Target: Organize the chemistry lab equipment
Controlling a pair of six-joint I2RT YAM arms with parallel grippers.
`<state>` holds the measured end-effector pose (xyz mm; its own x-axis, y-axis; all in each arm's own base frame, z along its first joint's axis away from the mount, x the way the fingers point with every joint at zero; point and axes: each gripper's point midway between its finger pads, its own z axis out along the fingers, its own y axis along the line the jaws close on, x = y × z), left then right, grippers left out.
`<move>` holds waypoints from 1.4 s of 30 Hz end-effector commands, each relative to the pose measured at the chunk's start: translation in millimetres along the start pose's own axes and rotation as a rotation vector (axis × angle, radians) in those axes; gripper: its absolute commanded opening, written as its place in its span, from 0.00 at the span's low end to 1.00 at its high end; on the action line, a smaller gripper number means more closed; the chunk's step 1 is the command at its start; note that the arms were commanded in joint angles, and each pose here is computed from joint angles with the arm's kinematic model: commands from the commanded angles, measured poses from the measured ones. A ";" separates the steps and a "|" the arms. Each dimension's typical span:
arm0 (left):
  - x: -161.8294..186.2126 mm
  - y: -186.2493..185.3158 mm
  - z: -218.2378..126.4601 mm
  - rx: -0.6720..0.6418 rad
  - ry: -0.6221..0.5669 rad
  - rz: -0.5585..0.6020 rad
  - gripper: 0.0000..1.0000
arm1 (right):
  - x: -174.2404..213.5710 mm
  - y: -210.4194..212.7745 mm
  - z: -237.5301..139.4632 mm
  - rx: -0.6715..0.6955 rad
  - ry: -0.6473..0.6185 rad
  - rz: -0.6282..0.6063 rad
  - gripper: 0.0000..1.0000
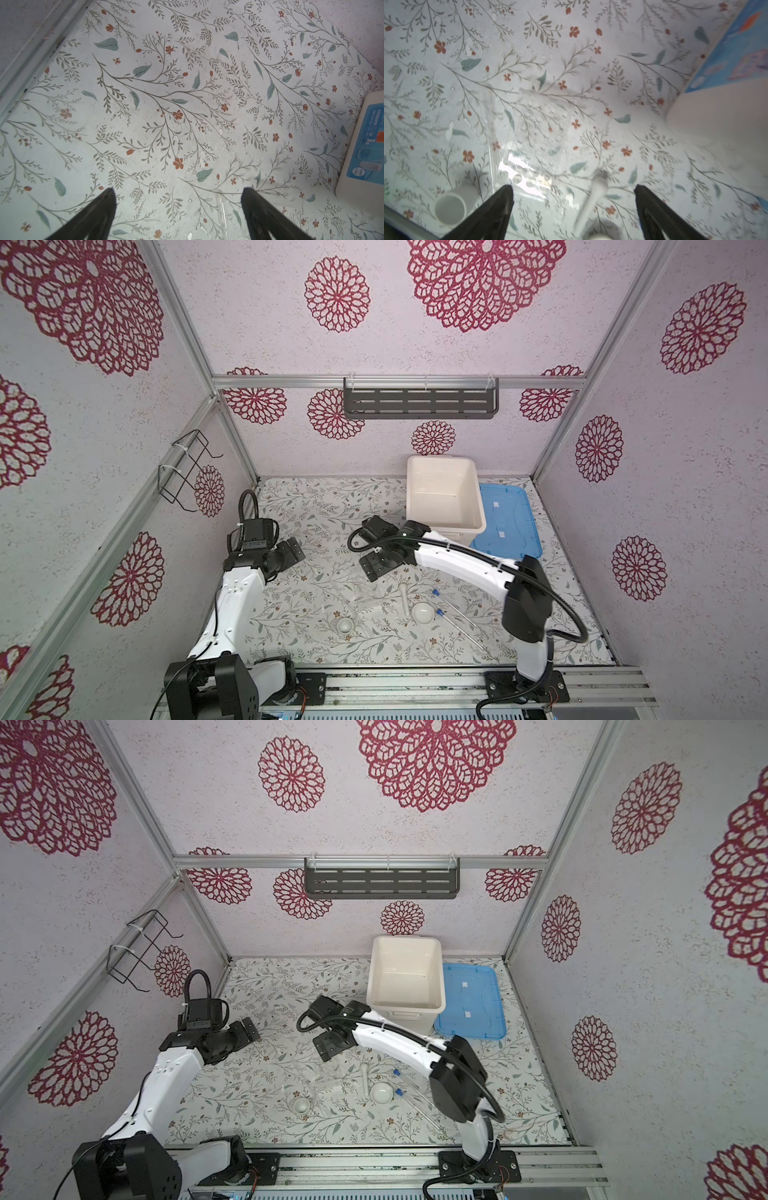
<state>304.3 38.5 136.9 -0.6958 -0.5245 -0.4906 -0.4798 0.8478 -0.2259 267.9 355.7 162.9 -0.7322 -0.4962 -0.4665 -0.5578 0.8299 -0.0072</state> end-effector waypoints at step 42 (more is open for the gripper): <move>3.0 -12.1 -0.3 0.034 -0.005 -0.003 0.97 | 140.8 -118.1 74.2 0.033 0.199 -0.005 0.40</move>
<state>306.4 28.4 135.7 -0.7039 -0.5201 -0.4837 -0.4647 0.8523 -0.2401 254.9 205.8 28.5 -0.8046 -0.5266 -0.2744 -0.5406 0.8408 -0.0285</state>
